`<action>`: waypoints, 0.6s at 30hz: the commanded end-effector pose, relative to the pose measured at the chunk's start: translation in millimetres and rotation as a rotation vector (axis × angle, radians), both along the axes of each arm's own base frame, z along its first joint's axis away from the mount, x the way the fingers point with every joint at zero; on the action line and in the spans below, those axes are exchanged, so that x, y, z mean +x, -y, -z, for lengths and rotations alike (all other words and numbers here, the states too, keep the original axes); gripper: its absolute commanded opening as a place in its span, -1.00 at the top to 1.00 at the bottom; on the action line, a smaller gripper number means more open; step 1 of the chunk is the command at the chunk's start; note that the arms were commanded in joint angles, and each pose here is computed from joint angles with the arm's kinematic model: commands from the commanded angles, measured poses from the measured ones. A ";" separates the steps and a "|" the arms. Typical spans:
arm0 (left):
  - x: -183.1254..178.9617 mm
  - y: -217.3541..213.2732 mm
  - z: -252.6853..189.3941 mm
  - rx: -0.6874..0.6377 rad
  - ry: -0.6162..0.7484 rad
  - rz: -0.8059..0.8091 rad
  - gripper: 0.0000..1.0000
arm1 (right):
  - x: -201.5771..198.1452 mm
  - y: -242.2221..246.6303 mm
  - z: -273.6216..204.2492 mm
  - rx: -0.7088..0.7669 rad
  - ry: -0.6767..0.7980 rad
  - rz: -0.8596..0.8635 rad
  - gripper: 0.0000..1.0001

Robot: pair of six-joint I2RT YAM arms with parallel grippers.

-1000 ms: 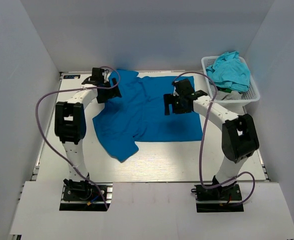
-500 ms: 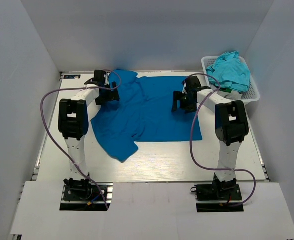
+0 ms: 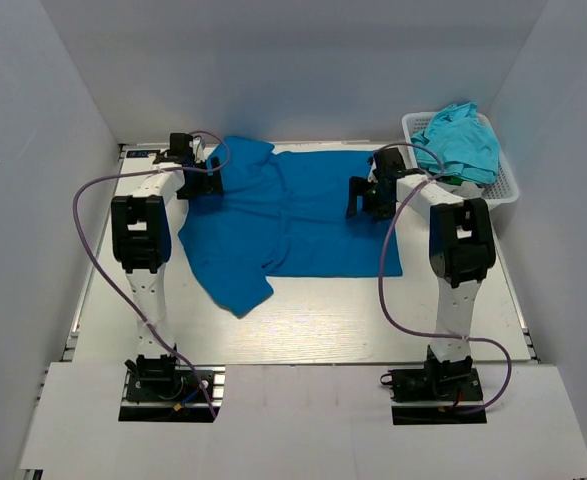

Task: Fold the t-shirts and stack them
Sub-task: Flatten out the tshirt

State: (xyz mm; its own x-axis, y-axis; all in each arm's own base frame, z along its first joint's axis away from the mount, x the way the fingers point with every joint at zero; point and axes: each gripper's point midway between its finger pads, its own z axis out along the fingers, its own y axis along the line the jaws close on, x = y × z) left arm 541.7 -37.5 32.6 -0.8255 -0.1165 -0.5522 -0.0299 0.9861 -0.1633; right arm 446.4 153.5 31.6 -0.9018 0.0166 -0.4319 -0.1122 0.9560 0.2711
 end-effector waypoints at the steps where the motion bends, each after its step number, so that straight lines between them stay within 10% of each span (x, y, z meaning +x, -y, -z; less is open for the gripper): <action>1: 17.5 17.7 -38.4 -0.057 0.087 0.101 -1.00 | 10.0 -5.9 -13.8 0.004 0.035 -0.081 -0.81; 9: -18.3 29.1 -124.5 -0.128 0.142 0.043 -1.00 | 3.2 -8.1 -120.9 0.037 0.258 -0.033 -0.81; 18: -177.2 61.3 -119.1 -0.387 -0.031 -0.137 -1.00 | -94.8 58.8 -85.1 -0.038 0.152 0.354 -0.81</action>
